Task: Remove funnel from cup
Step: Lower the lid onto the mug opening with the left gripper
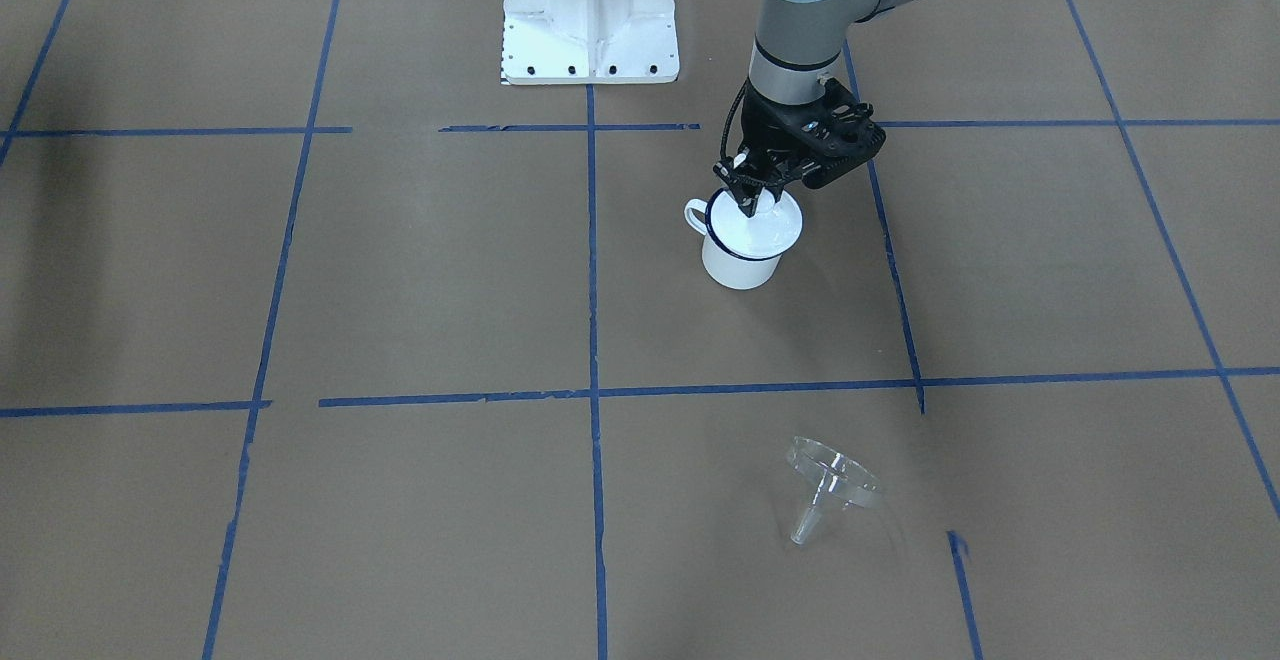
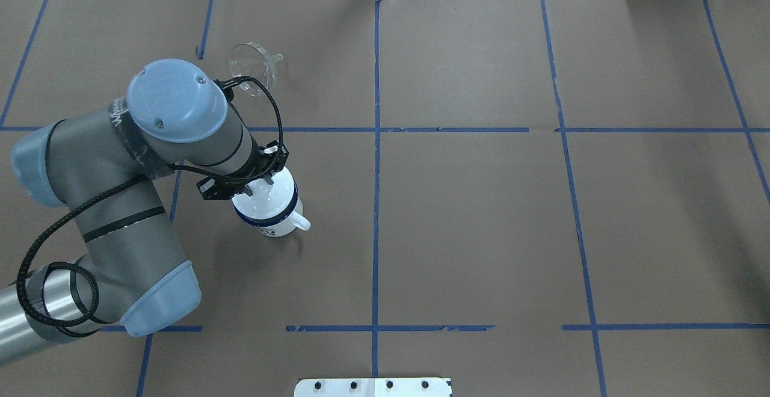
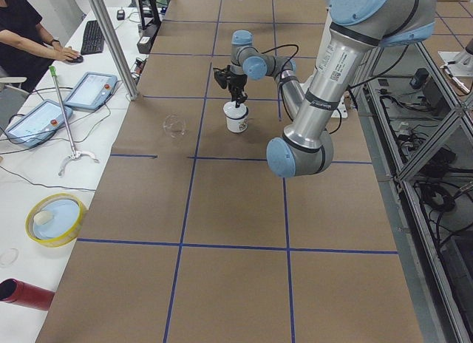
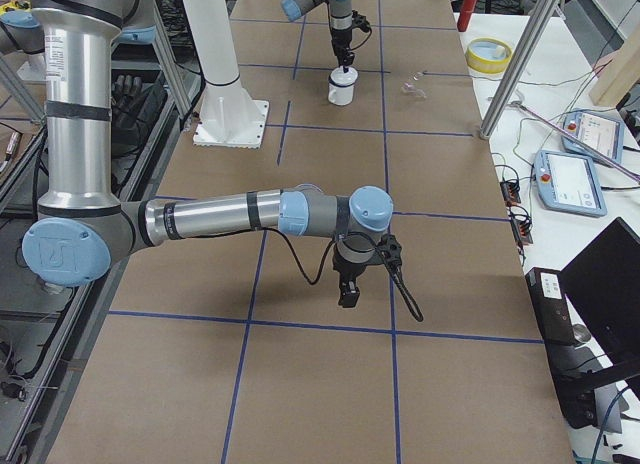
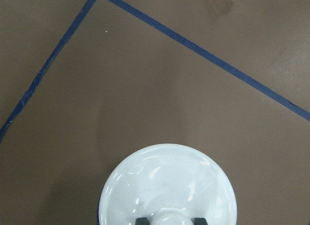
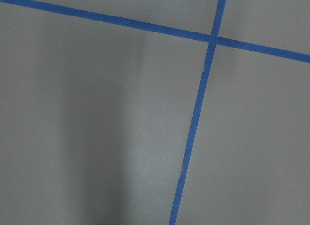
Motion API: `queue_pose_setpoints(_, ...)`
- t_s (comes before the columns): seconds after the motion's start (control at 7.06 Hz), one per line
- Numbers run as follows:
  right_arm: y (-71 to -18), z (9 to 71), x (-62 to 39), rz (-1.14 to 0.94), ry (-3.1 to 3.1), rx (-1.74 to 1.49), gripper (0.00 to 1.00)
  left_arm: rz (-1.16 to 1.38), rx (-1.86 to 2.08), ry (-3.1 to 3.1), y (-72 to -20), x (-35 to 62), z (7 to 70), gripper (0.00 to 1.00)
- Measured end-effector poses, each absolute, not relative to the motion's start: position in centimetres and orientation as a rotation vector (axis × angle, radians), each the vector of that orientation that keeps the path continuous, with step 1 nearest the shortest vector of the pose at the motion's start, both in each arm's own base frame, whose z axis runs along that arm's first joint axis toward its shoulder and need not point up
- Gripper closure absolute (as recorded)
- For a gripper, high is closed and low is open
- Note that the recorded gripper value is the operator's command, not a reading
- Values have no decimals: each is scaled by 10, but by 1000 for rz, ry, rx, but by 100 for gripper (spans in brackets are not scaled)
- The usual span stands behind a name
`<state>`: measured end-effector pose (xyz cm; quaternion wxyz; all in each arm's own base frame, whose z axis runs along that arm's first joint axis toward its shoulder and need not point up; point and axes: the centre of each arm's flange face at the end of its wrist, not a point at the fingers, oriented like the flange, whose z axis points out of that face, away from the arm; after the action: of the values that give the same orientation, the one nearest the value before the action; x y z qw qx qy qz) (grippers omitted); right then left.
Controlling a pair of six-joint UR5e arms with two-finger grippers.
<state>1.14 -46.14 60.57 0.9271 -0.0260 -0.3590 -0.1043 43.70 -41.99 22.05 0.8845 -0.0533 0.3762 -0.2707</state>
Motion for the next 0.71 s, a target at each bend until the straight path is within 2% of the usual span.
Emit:
queue_pose_setpoints(0.14, -461, 606, 11, -214, -736, -53, 0, -563, -111, 783, -420, 437, 220, 58)
queue_pose_setpoints(0.28, -461, 606, 11, -213, -736, -54, 0, -564, -112, 782, -419, 437, 220, 1)
queue_pose_setpoints(0.71, -461, 606, 11, -213, -736, -54, 0, -565, -114, 778, -418, 436, 222, 0)
